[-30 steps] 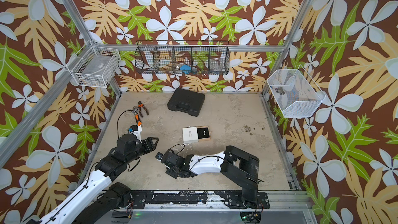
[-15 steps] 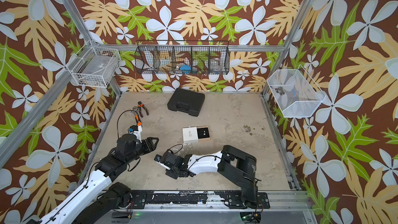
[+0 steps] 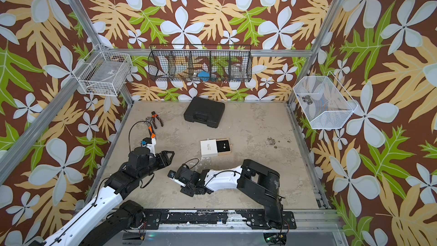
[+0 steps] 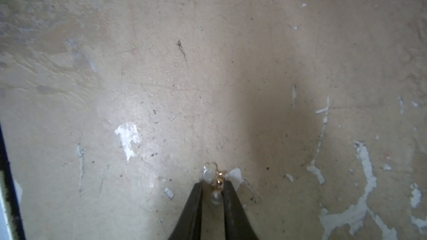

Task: Place the earrings into the drawer-style jewelry box
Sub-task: Pick up the earring from the center of the board.

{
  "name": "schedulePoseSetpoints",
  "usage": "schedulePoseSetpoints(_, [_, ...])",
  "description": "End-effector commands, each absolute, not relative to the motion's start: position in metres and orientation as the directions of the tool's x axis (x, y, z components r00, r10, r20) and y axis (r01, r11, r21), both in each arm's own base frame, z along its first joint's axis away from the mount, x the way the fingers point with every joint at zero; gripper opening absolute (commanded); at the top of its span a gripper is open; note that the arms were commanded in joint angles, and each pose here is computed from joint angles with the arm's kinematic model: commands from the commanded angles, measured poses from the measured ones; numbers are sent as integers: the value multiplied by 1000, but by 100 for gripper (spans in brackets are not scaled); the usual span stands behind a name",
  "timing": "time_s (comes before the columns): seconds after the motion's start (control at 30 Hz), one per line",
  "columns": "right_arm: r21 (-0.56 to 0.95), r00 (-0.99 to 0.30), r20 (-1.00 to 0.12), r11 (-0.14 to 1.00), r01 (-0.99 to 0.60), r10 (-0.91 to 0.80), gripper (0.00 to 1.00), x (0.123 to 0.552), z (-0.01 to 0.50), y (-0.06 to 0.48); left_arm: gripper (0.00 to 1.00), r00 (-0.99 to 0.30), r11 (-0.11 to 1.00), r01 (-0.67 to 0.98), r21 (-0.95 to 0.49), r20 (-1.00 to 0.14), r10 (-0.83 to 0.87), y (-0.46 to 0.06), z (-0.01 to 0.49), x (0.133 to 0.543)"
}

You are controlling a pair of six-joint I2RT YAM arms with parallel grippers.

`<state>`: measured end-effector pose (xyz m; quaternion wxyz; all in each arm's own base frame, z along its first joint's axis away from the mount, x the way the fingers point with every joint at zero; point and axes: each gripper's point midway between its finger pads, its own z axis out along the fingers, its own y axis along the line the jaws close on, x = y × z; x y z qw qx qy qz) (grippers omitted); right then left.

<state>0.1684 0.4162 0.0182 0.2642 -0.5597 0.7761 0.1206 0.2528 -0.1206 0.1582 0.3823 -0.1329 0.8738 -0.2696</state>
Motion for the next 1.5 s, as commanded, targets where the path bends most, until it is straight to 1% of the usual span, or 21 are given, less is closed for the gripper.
schedulePoseSetpoints(0.0, [-127,-236,-491,337,-933,-839,20,167,8,404,68,-661,820,-9,-572,-612,-434,-121,162,256])
schedulePoseSetpoints(0.1, [-128,-235,-492,336,-933,-838,20,167,8,403,68,-662,820,-10,-572,-611,-434,-122,162,256])
schedulePoseSetpoints(0.33, [-138,-239,-497,347,-928,-834,12,171,8,401,68,-661,821,-8,-571,-613,-433,-122,162,256])
schedulePoseSetpoints(0.47, [-101,-255,-516,353,-930,-818,11,172,12,400,68,-664,820,-7,-573,-610,-432,-122,162,256])
schedulePoseSetpoints(0.7, [-13,-284,-575,356,-934,-767,10,174,28,398,68,-666,817,-9,-576,-606,-435,-123,161,255])
schedulePoseSetpoints(0.93, [137,-347,-633,341,-930,-693,10,173,47,389,68,-677,804,2,-595,-593,-437,-128,161,255])
schedulePoseSetpoints(1.07, [194,-376,-662,336,-922,-648,10,174,59,382,68,-690,788,22,-616,-580,-434,-134,159,255])
schedulePoseSetpoints(1.3, [228,-378,-744,322,-919,-551,10,178,86,373,67,-746,725,96,-682,-532,-402,-159,155,251])
schedulePoseSetpoints(1.47, [229,-348,-834,306,-924,-427,10,185,123,362,65,-776,671,150,-726,-507,-375,-174,160,247])
